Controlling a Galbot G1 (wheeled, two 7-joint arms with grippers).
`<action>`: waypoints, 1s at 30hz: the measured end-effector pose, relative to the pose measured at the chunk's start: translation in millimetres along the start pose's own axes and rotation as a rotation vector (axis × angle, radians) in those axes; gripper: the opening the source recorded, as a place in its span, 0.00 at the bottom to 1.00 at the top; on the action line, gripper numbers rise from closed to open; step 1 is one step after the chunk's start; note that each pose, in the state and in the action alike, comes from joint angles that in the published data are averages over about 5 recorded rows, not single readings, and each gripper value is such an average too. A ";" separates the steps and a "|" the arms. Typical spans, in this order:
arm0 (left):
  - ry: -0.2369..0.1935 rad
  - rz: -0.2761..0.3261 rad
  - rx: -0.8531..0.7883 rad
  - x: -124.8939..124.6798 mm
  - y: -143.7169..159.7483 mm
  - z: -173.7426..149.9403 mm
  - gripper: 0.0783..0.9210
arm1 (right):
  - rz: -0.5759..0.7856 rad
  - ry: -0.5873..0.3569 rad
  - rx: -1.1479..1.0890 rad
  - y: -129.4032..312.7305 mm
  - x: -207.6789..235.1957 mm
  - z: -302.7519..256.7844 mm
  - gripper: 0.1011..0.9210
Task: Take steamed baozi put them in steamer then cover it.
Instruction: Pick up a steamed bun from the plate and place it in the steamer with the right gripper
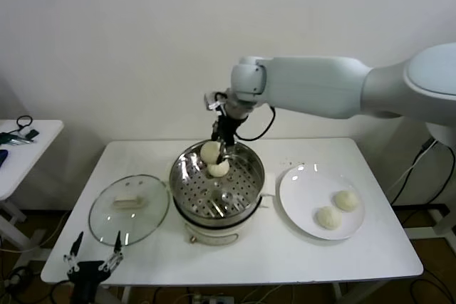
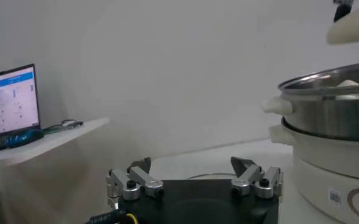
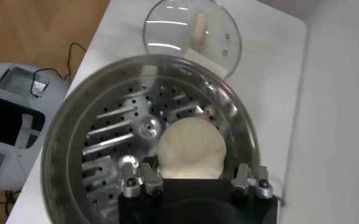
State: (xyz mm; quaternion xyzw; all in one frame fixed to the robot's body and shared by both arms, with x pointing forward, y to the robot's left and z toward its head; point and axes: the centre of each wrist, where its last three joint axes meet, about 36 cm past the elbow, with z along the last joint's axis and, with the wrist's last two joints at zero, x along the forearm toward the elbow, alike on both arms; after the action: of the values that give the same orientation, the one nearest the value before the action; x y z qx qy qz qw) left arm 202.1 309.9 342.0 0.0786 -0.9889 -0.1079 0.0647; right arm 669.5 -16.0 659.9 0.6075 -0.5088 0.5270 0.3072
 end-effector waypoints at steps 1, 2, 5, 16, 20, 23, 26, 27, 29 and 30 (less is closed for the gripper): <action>0.001 0.000 0.000 0.1 -0.1 0.6 0.88 | -0.005 0.002 0.003 1.0 -6.4 -2.8 0.72; 0.001 0.000 0.000 0.2 -0.1 1.2 0.88 | -0.010 0.004 0.006 2.1 -12.7 -5.4 0.72; 0.004 -0.001 0.002 0.4 0.0 3.0 0.88 | -0.027 0.009 0.014 5.3 -30.8 -11.9 0.72; 0.012 -0.006 0.018 -2.4 -0.9 5.9 0.88 | -0.062 0.015 0.021 13.8 -76.0 -21.5 0.72; 0.014 -0.008 0.022 -4.0 -1.5 6.5 0.88 | -0.067 0.012 0.018 16.7 -85.8 -21.8 0.73; 0.016 -0.008 0.025 -4.5 -2.7 6.9 0.88 | -0.064 0.010 0.013 17.7 -90.4 -21.9 0.76; 0.017 -0.007 0.027 -4.3 -3.3 7.4 0.88 | -0.062 0.007 0.011 18.0 -91.6 -22.7 0.82; 0.018 -0.008 0.028 -4.3 -3.3 7.7 0.88 | -0.061 0.006 0.010 17.9 -91.2 -23.0 0.84; 0.020 -0.009 0.027 -4.1 -2.9 8.4 0.88 | -0.059 0.002 0.011 17.8 -89.7 -23.2 0.87; 0.020 -0.009 0.027 -4.1 -2.6 8.6 0.88 | -0.058 0.000 0.011 17.7 -88.4 -23.2 0.87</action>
State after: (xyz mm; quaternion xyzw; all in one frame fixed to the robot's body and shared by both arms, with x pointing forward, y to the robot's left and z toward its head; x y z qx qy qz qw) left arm 205.3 309.9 332.7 0.0851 -0.9892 -0.0939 0.0730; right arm 651.8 25.9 578.7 0.6236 -0.4881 0.5208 0.3188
